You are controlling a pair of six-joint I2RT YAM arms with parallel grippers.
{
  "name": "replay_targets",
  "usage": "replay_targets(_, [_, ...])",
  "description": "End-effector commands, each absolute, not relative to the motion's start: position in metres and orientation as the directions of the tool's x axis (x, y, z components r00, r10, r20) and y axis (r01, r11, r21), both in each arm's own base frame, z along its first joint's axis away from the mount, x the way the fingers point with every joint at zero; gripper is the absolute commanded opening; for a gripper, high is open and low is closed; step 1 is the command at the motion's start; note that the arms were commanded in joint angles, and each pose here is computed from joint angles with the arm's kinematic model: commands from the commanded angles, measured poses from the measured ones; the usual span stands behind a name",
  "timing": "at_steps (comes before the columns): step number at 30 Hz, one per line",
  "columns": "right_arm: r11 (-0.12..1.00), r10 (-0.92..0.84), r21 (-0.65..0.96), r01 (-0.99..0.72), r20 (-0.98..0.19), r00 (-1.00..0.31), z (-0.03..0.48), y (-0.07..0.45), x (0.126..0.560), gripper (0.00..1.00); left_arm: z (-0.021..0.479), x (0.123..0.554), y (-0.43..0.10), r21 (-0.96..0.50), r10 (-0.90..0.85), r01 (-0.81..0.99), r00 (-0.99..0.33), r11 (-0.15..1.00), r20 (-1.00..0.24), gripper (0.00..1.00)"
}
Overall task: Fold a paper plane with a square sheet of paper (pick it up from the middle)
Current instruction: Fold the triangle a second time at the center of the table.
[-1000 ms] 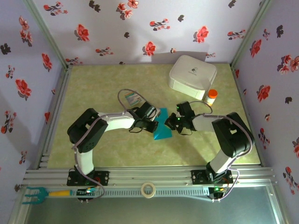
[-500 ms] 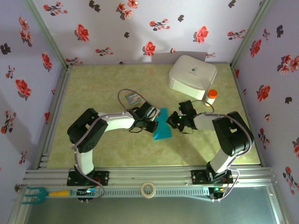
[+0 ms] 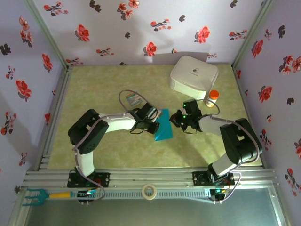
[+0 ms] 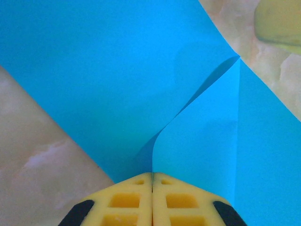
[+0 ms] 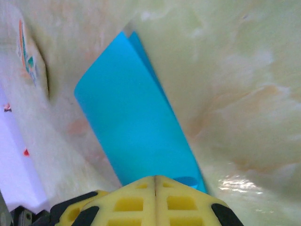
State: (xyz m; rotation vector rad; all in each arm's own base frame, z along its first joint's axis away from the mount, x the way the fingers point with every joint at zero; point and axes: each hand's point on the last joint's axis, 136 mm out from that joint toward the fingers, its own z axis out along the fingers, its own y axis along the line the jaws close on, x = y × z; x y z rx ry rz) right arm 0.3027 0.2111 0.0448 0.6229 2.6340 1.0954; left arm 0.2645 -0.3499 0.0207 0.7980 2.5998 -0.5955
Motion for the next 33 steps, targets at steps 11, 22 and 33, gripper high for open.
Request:
replay_targets(11, [0.713, 0.445, 0.599, 0.365, 0.016, -0.895, -0.003, 0.207, 0.282, 0.00, 0.002, 0.255, -0.336, -0.266, 0.480, 0.589, -0.792, 0.763, -0.377, 0.07])
replay_targets(22, [0.622, 0.463, 0.719, 0.311, -0.017, -0.886, 0.044, 0.219, 0.297, 0.00, 0.003, 0.255, -0.336, -0.267, 0.479, 0.589, -0.792, 0.763, -0.379, 0.07])
replay_targets(33, [0.625, 0.372, 0.735, 0.264, 0.018, -0.928, 0.036, 0.252, 0.282, 0.00, 0.002, 0.255, -0.336, -0.265, 0.480, 0.589, -0.791, 0.763, -0.378, 0.07])
